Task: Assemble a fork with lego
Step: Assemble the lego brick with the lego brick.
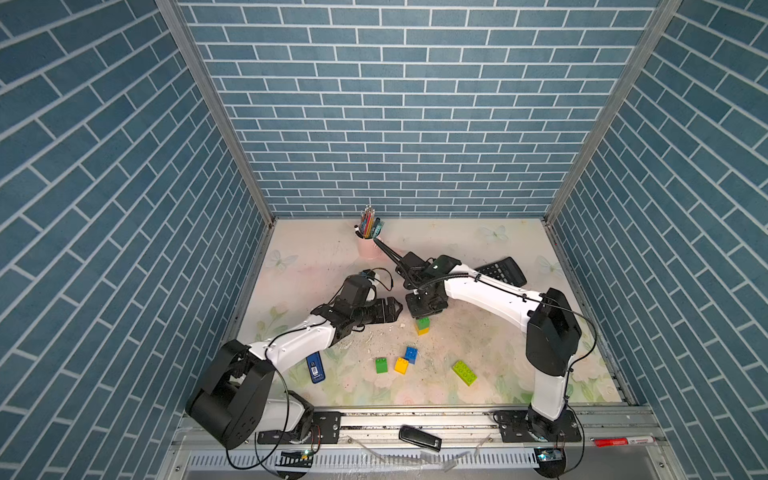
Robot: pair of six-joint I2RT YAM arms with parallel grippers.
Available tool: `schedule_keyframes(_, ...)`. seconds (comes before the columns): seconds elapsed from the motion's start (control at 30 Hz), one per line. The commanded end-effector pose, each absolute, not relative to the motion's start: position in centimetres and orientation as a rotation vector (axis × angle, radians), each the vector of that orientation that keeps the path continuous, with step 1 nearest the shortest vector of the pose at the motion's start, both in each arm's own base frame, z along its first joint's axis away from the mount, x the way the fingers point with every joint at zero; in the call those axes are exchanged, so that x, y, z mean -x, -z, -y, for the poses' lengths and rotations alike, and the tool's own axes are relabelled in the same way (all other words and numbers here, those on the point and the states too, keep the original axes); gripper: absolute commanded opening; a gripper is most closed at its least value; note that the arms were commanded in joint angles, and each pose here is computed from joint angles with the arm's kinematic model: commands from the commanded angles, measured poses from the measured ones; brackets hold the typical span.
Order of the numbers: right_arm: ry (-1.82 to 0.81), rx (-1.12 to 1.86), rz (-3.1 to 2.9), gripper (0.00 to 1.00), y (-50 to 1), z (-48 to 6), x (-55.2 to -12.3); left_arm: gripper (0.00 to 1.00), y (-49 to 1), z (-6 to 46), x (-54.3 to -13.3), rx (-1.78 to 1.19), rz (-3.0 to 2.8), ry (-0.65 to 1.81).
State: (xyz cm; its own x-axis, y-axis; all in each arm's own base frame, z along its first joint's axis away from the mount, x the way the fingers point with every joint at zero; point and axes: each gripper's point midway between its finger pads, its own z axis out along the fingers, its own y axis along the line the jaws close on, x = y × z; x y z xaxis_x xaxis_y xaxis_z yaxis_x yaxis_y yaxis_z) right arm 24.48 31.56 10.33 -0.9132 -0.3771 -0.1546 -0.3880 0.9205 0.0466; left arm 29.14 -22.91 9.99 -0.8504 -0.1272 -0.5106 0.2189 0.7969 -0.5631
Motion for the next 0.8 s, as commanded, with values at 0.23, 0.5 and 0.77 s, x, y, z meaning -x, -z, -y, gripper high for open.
schedule_keyframes(0.23,0.166,0.959,-3.043,0.0,-6.3,-28.4,-21.1,0.9,-9.8,21.9,-29.9,0.005,-2.439,0.909)
schedule_keyframes(0.5,0.135,0.862,-3.02,0.0,-5.3,-29.4,-21.1,0.9,-9.7,21.4,-30.0,0.013,-2.441,0.896)
schedule_keyframes(0.77,0.016,0.675,-2.986,0.0,-5.1,-30.1,-21.1,0.9,-9.5,21.5,-29.9,0.005,-2.447,0.896)
